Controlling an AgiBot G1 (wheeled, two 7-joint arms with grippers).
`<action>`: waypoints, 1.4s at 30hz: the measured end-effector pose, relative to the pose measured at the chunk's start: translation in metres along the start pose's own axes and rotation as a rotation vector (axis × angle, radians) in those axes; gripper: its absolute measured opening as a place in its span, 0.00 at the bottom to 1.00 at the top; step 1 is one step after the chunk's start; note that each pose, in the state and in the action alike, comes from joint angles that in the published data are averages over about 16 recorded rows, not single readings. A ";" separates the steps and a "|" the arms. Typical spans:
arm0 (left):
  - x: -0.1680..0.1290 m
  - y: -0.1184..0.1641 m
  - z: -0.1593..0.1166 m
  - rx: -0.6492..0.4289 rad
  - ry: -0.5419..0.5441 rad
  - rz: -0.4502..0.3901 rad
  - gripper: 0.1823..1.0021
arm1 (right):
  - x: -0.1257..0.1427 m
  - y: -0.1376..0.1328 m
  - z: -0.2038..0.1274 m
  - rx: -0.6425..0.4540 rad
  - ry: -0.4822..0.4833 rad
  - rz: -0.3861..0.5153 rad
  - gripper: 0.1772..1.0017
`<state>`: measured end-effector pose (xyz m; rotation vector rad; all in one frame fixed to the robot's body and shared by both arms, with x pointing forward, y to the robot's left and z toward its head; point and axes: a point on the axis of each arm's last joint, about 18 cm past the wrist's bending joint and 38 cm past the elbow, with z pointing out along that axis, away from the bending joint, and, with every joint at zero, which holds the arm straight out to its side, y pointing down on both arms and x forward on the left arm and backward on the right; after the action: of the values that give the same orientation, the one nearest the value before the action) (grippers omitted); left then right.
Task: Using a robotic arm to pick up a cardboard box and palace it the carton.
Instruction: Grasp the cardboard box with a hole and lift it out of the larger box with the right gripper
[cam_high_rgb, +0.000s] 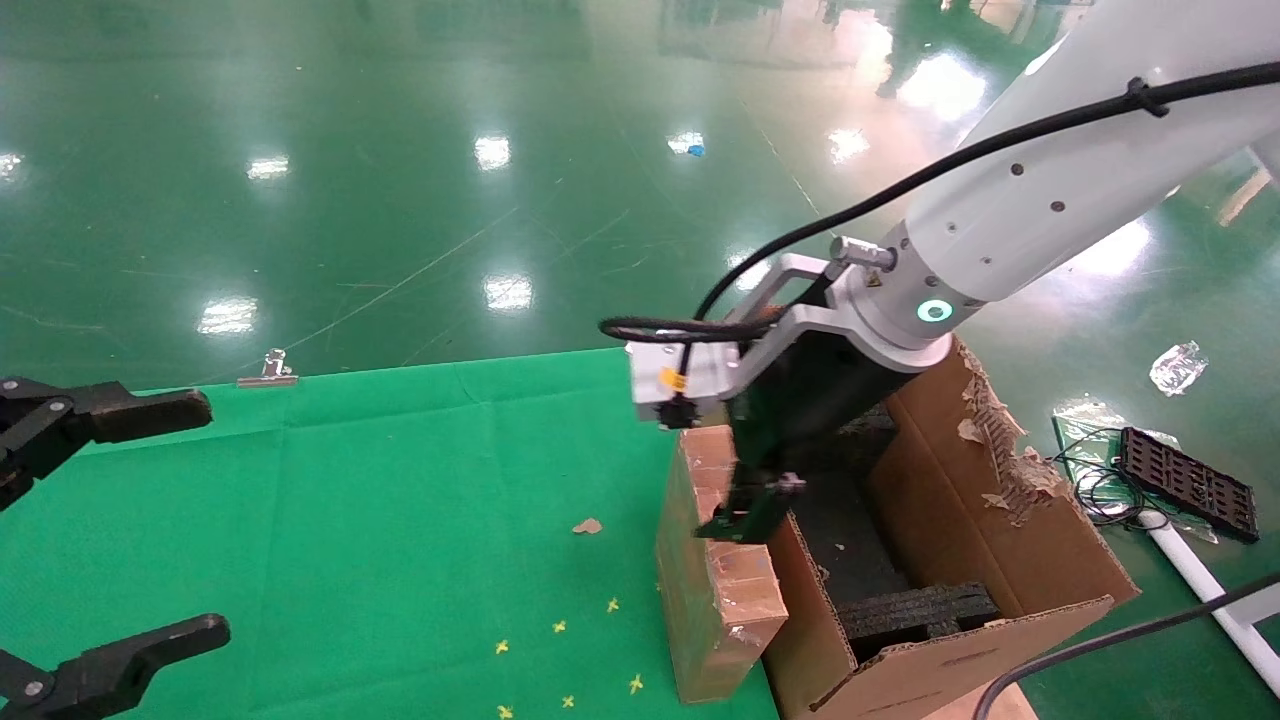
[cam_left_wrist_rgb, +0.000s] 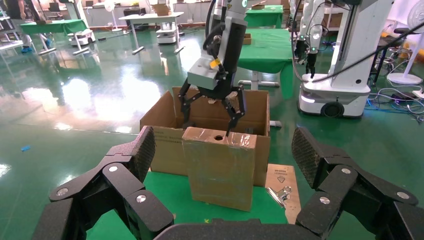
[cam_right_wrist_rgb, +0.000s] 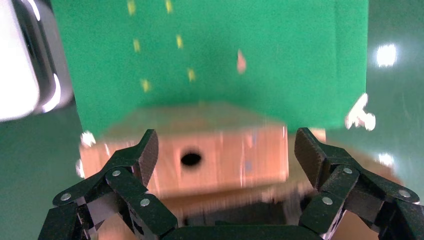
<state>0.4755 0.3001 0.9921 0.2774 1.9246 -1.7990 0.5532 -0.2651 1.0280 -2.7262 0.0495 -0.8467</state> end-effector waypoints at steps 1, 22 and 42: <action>0.000 0.000 0.000 0.000 0.000 0.000 1.00 | 0.000 0.002 -0.001 -0.018 -0.001 0.001 1.00; 0.000 0.000 0.000 0.000 0.000 0.000 1.00 | 0.003 0.019 -0.006 -0.134 -0.016 0.201 1.00; 0.000 0.000 0.000 0.000 0.000 0.000 1.00 | 0.023 0.045 0.017 -0.065 -0.170 0.947 1.00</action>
<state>0.4755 0.3001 0.9921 0.2774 1.9246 -1.7990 0.5845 -0.3066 1.0149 -2.3573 1.2179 -0.3222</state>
